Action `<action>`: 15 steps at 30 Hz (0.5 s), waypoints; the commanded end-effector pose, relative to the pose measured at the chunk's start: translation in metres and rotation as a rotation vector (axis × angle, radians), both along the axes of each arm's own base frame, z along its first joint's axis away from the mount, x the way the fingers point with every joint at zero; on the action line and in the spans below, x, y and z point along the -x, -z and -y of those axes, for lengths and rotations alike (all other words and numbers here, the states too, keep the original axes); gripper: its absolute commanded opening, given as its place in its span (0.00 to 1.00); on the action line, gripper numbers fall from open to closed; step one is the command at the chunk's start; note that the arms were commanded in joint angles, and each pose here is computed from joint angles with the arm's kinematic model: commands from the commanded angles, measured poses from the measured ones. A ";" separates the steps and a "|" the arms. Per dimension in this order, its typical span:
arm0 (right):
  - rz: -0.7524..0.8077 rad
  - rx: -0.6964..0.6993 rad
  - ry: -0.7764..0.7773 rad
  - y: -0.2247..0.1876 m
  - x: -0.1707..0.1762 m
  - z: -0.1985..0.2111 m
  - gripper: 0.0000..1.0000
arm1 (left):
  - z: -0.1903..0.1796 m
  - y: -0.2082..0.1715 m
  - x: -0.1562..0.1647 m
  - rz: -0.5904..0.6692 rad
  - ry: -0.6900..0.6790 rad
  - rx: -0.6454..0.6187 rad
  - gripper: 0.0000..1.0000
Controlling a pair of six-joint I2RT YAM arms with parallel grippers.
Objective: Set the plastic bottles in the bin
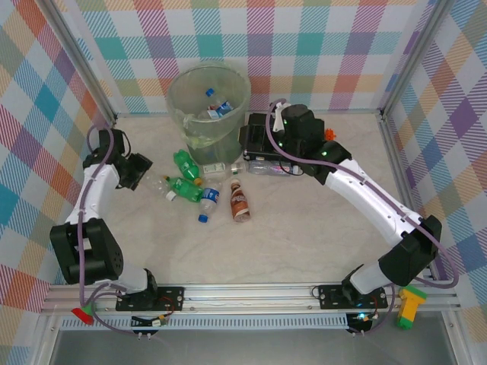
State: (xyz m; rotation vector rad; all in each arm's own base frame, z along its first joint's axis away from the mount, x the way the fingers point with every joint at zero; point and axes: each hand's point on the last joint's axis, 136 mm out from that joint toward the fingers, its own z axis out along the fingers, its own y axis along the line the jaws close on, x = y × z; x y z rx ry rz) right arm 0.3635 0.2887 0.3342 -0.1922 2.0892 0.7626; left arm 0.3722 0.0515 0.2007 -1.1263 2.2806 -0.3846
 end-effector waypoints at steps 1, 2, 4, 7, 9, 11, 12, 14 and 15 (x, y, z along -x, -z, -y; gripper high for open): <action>0.011 -0.027 -0.017 -0.015 0.002 -0.007 0.99 | -0.002 -0.055 -0.003 0.125 0.037 -0.097 0.58; 0.009 -0.026 -0.016 -0.014 0.001 -0.007 0.99 | 0.000 -0.069 -0.006 0.158 0.050 -0.121 0.58; 0.009 -0.027 -0.019 -0.016 0.001 -0.007 0.99 | 0.004 -0.095 -0.011 0.208 0.063 -0.170 0.58; 0.012 -0.031 -0.022 -0.019 0.000 -0.009 0.99 | 0.013 -0.130 -0.019 0.273 0.085 -0.240 0.58; 0.012 -0.029 -0.025 -0.020 0.000 -0.009 0.99 | 0.021 -0.154 -0.026 0.338 0.104 -0.275 0.58; 0.014 -0.029 -0.023 -0.022 -0.001 -0.009 0.99 | 0.031 -0.180 -0.033 0.416 0.123 -0.313 0.58; 0.014 -0.029 -0.022 -0.022 0.000 -0.009 0.99 | 0.035 -0.190 -0.037 0.447 0.137 -0.333 0.58; 0.016 -0.029 -0.020 -0.024 0.000 -0.009 0.99 | 0.046 -0.213 -0.044 0.514 0.165 -0.384 0.58; 0.016 -0.030 -0.019 -0.024 0.000 -0.008 0.99 | 0.049 -0.221 -0.047 0.539 0.173 -0.404 0.58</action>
